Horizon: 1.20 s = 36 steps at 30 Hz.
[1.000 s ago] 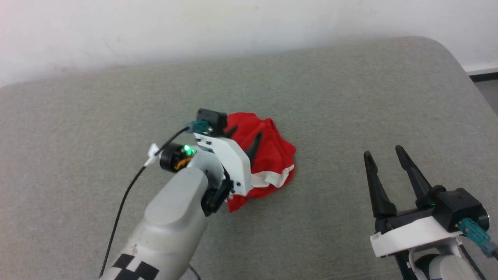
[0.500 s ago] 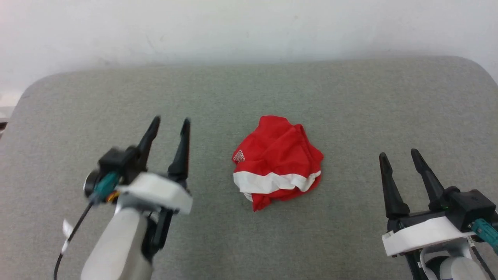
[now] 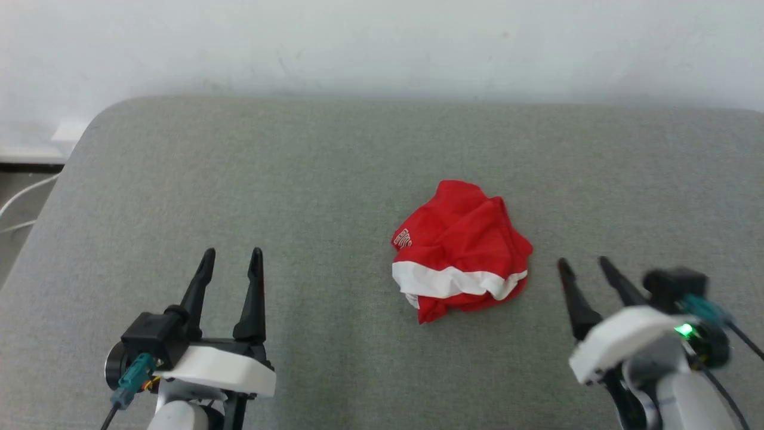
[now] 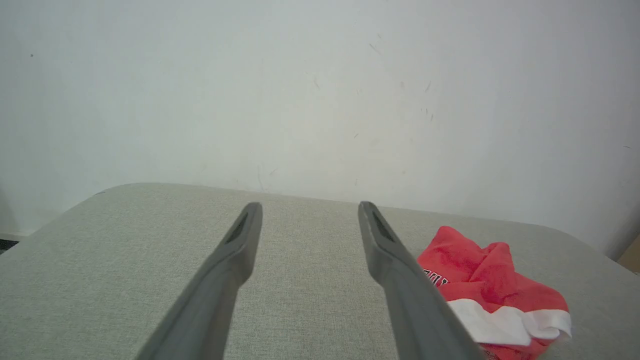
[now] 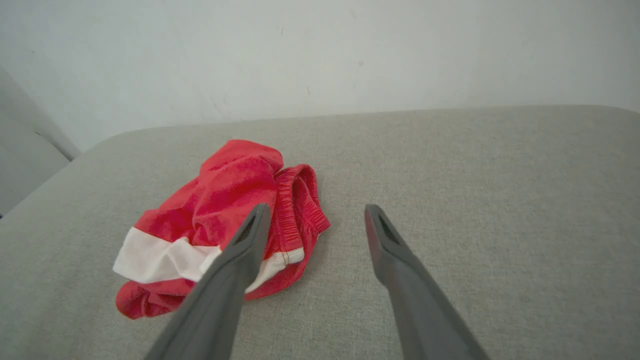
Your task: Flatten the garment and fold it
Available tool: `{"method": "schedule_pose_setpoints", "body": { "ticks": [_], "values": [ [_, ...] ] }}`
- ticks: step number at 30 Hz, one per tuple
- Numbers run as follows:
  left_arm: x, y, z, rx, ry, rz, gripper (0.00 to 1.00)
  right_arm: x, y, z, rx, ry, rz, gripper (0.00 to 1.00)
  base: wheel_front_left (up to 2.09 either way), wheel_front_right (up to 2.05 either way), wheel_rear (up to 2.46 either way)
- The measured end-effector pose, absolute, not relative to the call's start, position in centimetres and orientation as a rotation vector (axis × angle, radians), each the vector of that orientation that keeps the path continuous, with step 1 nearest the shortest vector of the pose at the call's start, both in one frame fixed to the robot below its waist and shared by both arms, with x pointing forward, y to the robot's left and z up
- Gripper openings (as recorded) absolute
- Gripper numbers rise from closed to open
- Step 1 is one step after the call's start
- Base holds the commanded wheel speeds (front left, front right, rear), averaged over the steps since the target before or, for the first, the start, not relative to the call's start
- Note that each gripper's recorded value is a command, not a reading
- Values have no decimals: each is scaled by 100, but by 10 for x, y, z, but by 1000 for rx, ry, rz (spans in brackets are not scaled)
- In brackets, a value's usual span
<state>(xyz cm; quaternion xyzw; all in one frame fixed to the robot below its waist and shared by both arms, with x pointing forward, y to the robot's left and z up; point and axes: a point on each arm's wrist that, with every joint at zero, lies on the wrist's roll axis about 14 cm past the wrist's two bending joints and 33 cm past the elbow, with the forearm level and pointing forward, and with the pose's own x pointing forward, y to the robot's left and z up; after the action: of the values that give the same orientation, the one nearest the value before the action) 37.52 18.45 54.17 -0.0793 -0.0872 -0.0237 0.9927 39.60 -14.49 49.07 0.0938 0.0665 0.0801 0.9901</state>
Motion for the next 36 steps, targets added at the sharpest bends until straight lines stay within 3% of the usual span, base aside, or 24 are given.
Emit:
{"method": "schedule_pose_setpoints", "body": {
  "ticks": [13, 14, 15, 17, 18, 21, 25, 30, 36],
  "values": [
    [377, 193, 528, -166, -147, -5, 100, 453, -86, 423, 188, 594, 301, 99, 0, 0, 0],
    [377, 194, 527, -168, -145, -1, 100, 453, -83, 417, 180, 628, 309, 58, 0, 0, 0],
    [377, 195, 526, -166, -142, 1, 100, 453, -80, 411, 176, 662, 317, 42, 0, 0, 0],
    [378, 197, 524, -167, -137, 9, 100, 450, -75, 400, 165, 721, 331, 23, 0, 0, 0],
    [378, 197, 523, -168, -136, 8, 100, 450, -73, 397, 169, 737, 334, 0, 0, 0, 0],
    [377, 199, 522, -168, -132, 14, 100, 449, -69, 392, 178, 763, 341, 0, 0, 0, 0],
    [377, 197, 524, -169, -137, 7, 100, 459, -77, 405, 221, 682, 304, 0, 0, 0, 0],
    [376, 193, 528, -168, -151, -8, 100, 488, -127, 448, 153, 477, 189, 0, 0, 0, 0],
    [374, 190, 535, -172, -170, -23, 100, 516, -193, 537, -33, 201, 34, 0, 0, 0, 0]
  ]
}}
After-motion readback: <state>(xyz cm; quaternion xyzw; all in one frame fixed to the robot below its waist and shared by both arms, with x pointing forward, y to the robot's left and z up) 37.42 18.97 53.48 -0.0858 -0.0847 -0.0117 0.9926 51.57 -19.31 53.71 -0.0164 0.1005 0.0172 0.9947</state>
